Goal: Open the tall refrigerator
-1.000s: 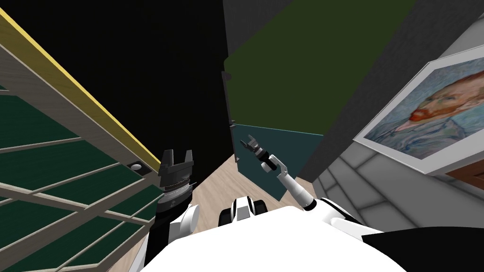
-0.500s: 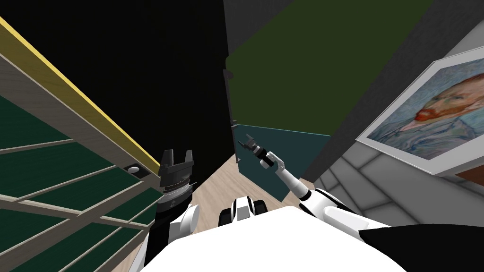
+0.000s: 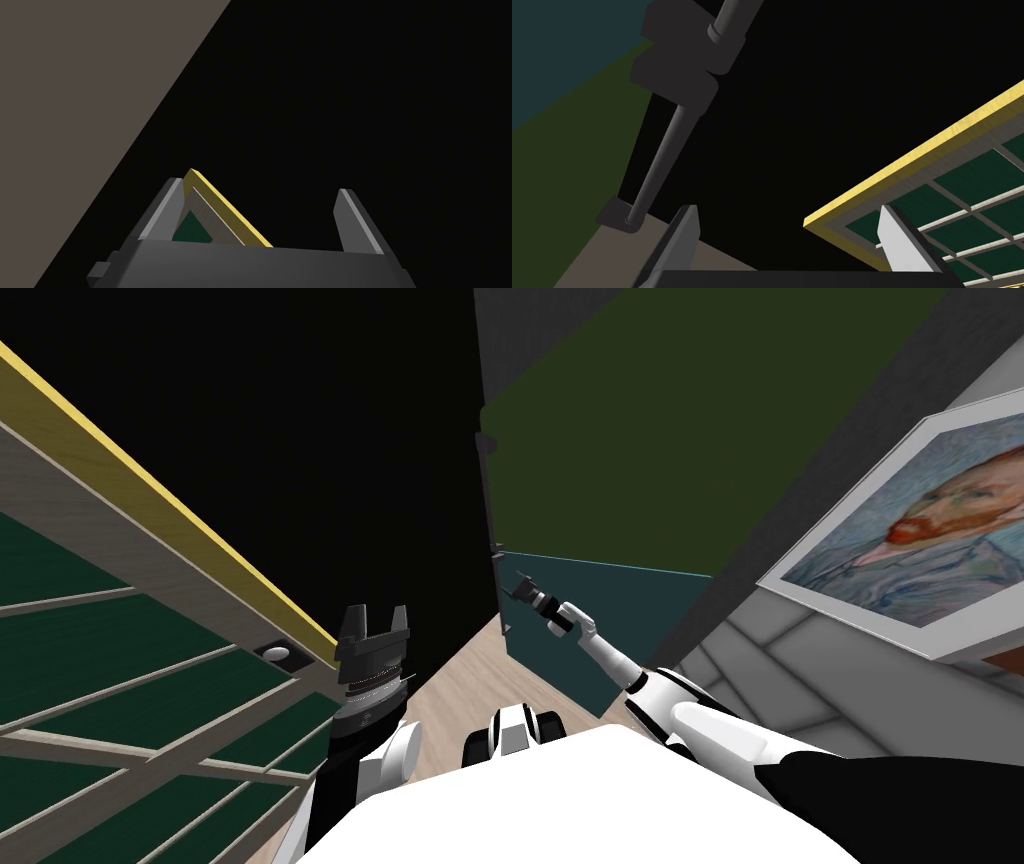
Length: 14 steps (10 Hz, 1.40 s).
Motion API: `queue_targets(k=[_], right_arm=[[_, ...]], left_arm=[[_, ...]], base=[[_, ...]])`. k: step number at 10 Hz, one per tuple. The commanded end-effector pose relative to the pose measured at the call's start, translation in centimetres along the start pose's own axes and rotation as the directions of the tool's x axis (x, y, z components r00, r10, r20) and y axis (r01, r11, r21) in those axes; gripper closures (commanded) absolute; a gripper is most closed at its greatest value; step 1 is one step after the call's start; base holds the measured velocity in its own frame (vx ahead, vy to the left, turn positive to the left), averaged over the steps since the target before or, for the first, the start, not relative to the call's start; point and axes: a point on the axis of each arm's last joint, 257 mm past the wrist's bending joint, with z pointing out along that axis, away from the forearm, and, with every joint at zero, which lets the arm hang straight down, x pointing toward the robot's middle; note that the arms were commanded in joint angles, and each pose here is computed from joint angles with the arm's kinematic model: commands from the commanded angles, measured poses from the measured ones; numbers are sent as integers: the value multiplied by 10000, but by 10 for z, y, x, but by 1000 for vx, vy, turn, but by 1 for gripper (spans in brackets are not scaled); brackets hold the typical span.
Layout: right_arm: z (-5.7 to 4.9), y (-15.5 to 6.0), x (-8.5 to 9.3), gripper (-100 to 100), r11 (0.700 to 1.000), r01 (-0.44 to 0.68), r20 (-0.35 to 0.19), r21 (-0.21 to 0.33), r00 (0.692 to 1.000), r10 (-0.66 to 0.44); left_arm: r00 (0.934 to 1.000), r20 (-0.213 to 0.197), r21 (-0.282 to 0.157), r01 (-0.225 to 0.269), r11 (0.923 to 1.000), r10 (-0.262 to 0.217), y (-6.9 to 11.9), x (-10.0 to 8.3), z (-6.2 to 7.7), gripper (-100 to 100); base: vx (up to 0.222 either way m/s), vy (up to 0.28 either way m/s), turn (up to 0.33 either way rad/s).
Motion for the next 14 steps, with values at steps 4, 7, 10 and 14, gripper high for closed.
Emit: queue_targets(k=[4, 7, 10, 14], right_arm=[[16, -7, 20, -100, 9717, 2279, -455, -618, 9719, -2309], [26, -18, 34, -100, 9169, 3832, -686, -1115, 9175, -3917], [33, -33, 46, -100, 8399, 5194, -810, -1578, 8409, -5352], [38, -50, 54, -100, 7491, 6320, -846, -1984, 7504, -6555]], left_arm=[[10000, 0, 0, 0, 10000, 0, 0, 0, 0, 0], [10000, 0, 1, 0, 10000, 0, 0, 0, 0, 0], [10000, 0, 1, 0, 10000, 0, 0, 0, 0, 0], [10000, 0, 0, 0, 10000, 0, 0, 0, 0, 0]], base=[[34, 45, -21], [32, 45, -22], [42, 56, -23], [27, 41, -18]])
